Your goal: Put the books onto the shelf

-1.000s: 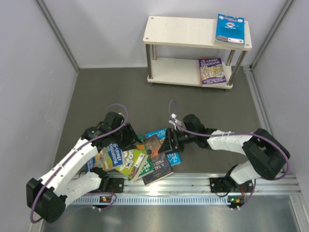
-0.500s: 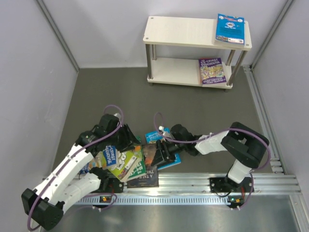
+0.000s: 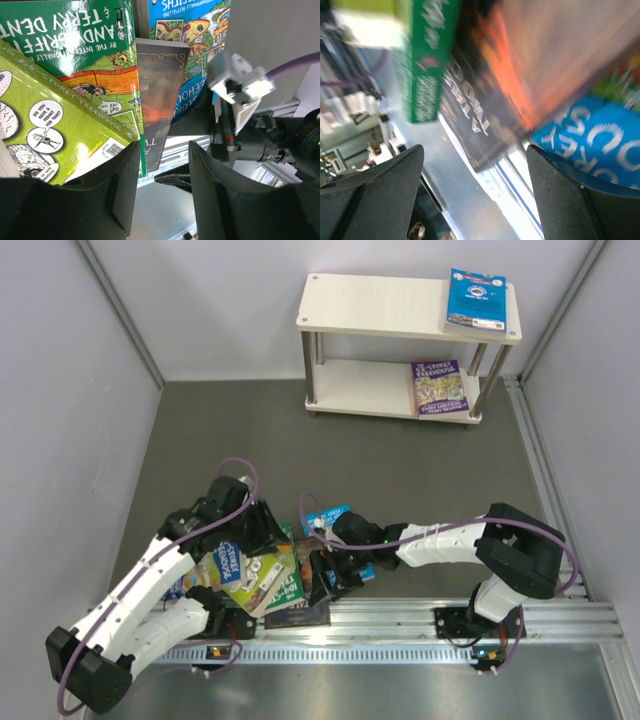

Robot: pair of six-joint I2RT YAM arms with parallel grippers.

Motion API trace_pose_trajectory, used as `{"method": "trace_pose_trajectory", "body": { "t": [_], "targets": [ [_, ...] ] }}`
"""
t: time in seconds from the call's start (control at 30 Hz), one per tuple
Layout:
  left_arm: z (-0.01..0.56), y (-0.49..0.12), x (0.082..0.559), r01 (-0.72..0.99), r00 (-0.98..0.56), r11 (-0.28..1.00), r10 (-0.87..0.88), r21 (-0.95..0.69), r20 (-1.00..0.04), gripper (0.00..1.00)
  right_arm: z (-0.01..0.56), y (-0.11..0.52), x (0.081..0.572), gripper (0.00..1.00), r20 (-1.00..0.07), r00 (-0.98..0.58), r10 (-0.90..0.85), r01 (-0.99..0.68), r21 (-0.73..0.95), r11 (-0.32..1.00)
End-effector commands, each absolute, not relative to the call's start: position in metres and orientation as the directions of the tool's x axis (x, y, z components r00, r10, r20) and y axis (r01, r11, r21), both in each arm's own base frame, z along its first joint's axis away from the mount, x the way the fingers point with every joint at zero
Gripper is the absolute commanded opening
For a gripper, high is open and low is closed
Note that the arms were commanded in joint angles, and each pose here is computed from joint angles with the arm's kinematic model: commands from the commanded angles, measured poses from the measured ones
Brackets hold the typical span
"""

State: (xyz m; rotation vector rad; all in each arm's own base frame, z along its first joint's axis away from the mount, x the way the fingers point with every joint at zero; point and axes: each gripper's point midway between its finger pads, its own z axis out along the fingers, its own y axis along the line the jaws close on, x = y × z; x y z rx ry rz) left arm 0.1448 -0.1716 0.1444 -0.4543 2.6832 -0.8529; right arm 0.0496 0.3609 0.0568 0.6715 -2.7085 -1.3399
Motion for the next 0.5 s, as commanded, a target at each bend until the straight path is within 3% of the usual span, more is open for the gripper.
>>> {"method": "trace_pose_trajectory", "body": {
  "t": [0.0,0.27,0.37,0.47],
  "targets": [
    [0.156,-0.176,0.149,-0.156,-0.918,0.778,-0.342,-0.609,-0.201,0.48,0.031,0.341,0.034,0.83,-0.072,-0.917,-0.391,-0.334,0.673,0.659],
    [0.147,-0.181,0.149,-0.107,-0.946,0.798,-0.265,-0.592,-0.186,0.48,0.025,0.351,0.037,0.82,-0.051,-0.973,-0.226,-0.198,0.69,0.696],
    [0.146,-0.185,0.15,-0.092,-0.953,0.799,-0.243,-0.595,-0.179,0.48,0.021,0.367,0.043,0.79,-0.072,-0.988,-0.139,-0.146,0.743,0.653],
    [0.146,-0.187,0.151,-0.071,-0.96,0.802,-0.217,-0.593,-0.178,0.48,0.018,0.384,0.047,0.67,-0.045,-0.997,-0.06,-0.072,0.797,0.599]
  ]
}}
